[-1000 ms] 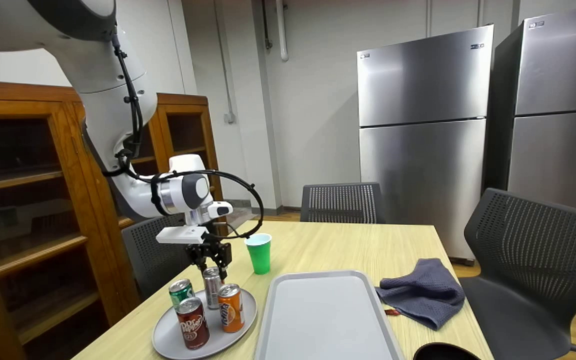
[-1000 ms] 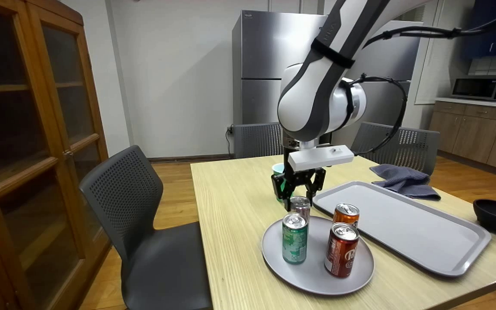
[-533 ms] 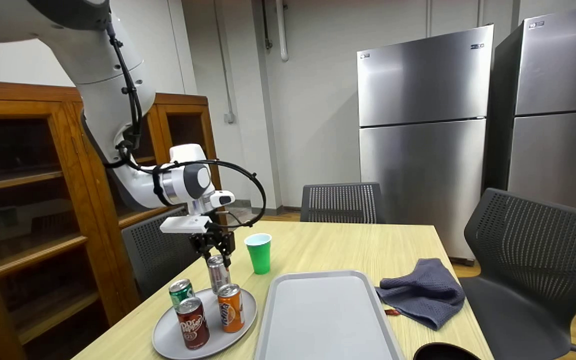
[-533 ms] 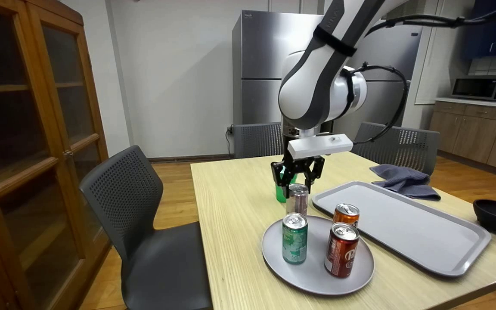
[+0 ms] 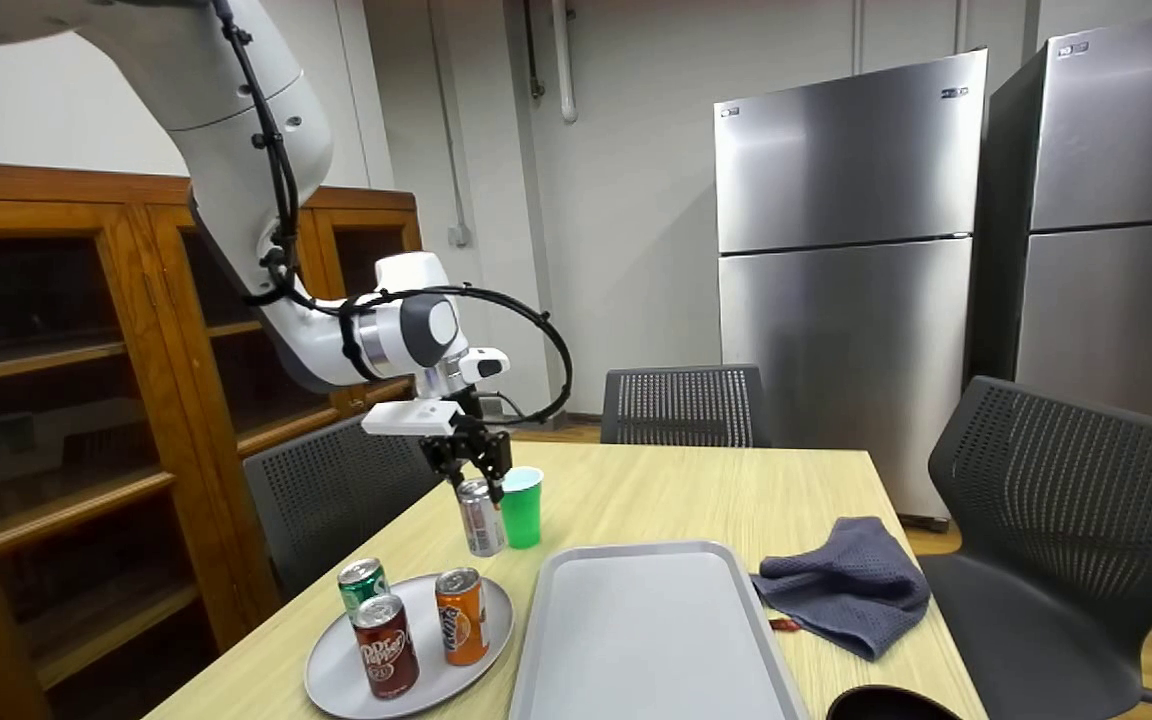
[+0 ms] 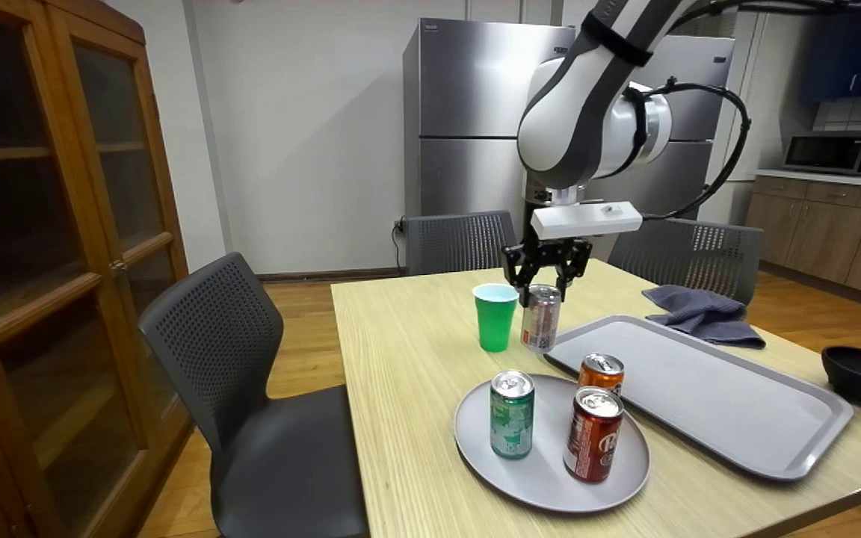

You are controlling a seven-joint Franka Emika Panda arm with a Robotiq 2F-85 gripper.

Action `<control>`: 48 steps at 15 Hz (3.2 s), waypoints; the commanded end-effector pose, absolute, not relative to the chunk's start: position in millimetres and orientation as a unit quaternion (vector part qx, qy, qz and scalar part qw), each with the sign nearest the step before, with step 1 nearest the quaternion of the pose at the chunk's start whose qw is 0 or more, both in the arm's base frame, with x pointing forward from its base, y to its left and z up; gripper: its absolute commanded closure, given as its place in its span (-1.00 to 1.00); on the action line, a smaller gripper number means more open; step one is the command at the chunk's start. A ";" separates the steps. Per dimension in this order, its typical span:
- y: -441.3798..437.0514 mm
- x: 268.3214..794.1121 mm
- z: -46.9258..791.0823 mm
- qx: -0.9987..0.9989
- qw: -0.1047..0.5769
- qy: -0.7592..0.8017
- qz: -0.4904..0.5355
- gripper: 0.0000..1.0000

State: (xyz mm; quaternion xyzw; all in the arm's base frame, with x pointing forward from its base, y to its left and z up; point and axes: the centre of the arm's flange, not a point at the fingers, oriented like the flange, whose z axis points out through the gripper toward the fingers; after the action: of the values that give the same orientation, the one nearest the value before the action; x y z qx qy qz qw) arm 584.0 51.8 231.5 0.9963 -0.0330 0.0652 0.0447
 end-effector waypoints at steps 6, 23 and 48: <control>-64.3 591.2 244.7 0.994 0.062 -0.063 0.070 0.23; -218.7 640.1 186.4 0.978 0.072 -0.189 0.053 0.23; -104.6 621.9 252.6 0.979 0.056 -0.161 0.110 -1.00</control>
State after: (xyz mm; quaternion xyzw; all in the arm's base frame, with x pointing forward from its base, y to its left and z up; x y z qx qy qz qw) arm 649.5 -138.1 235.6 0.9796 -0.1617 0.1031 0.0602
